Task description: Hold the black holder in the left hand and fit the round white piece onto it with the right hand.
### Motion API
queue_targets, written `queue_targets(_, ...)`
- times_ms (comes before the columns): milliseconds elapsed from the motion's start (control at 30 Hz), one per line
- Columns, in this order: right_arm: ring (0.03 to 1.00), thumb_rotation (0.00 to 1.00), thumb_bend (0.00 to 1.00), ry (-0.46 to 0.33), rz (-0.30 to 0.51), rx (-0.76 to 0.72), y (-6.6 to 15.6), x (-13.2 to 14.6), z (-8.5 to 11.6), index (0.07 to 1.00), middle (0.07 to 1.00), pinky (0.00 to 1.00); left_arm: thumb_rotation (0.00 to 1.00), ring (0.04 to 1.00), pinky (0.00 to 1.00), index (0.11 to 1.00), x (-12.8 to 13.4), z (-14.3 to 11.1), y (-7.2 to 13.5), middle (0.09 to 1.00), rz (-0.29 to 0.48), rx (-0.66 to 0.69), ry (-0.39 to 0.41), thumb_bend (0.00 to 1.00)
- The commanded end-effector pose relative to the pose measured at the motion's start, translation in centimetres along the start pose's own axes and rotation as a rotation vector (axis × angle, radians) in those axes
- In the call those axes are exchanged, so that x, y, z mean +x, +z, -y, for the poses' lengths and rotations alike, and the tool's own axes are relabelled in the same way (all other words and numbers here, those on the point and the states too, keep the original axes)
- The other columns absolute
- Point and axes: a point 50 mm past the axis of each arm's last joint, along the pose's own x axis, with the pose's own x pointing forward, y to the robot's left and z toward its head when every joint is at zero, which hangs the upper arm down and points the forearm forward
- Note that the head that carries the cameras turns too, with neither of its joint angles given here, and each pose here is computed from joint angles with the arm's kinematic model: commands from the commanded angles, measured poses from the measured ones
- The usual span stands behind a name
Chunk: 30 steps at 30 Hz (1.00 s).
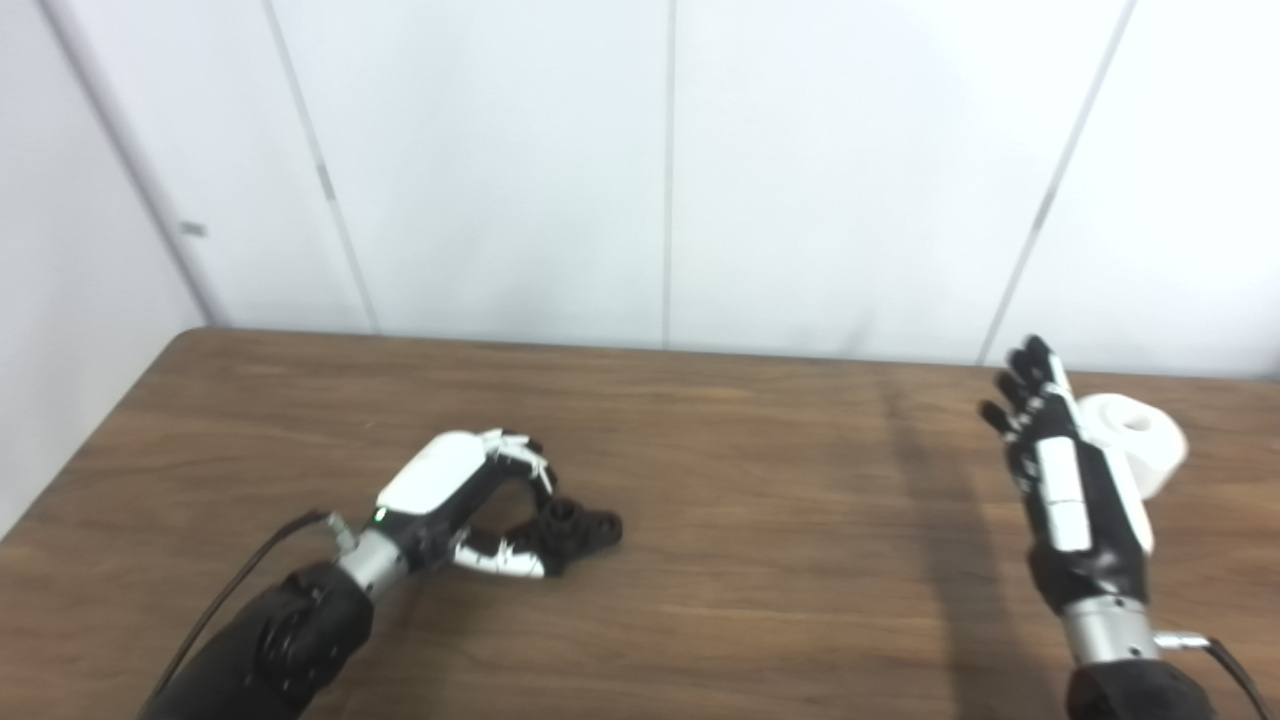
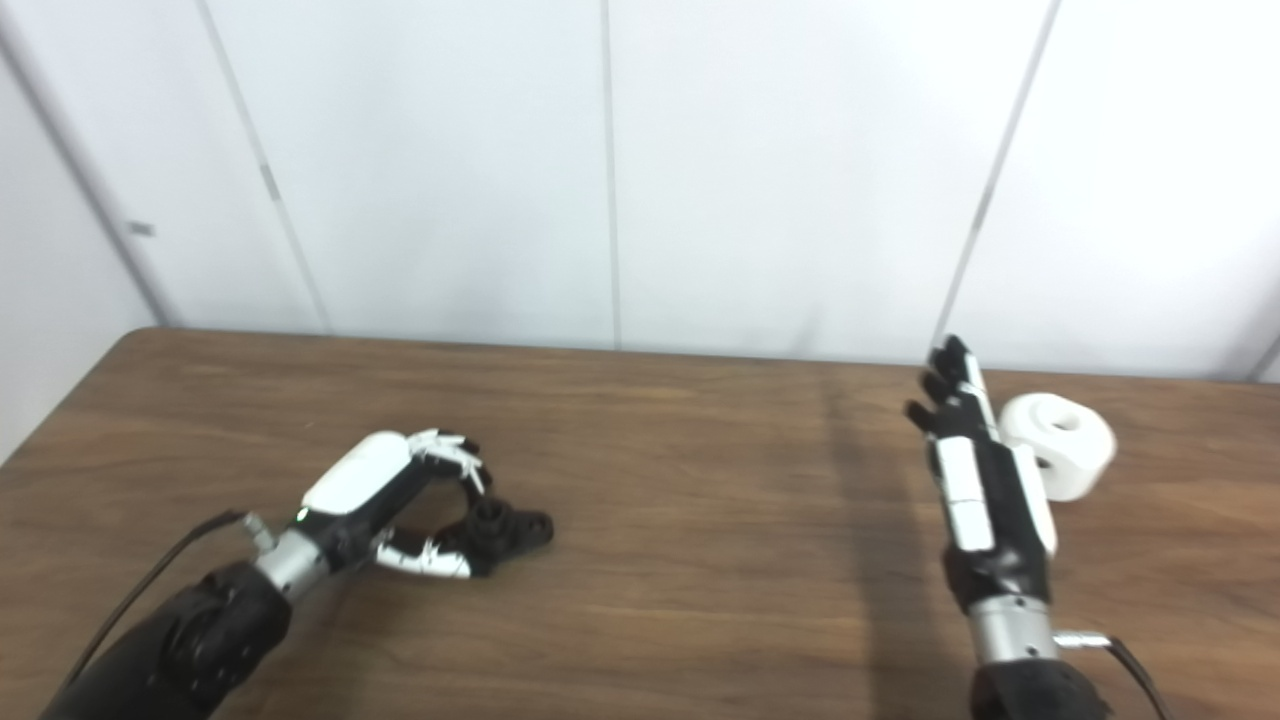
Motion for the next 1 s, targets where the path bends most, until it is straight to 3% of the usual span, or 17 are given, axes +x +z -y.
queue_targets(0,0.969,0.95,0.55,0.003,0.094,-0.010,2.4,1.0,-0.6,0.983,0.981,0.92,0.05,0.858,0.93,0.484,-0.1,2.0,1.8,0.683,0.079,0.008,-0.095,0.52)
queue_targets(267,0.943,0.93,0.53,-0.021,0.122,-0.025,3.8,0.7,-1.1,0.962,0.960,0.88,0.05,0.904,0.98,0.484,-0.1,2.7,3.4,0.717,0.121,0.008,-0.115,0.52)
queue_targets(733,0.948,0.93,0.56,-0.056,0.117,-0.024,5.1,0.2,-1.1,0.961,0.966,0.88,0.05,0.975,1.00,0.484,0.2,2.7,3.8,0.753,0.122,0.034,-0.111,0.52)
queue_targets(967,0.944,0.93,0.55,-0.083,0.163,-0.031,7.3,0.2,0.0,0.961,0.961,0.88,0.05,0.975,1.00,0.484,0.0,2.5,3.5,0.755,0.117,0.034,-0.122,0.52)
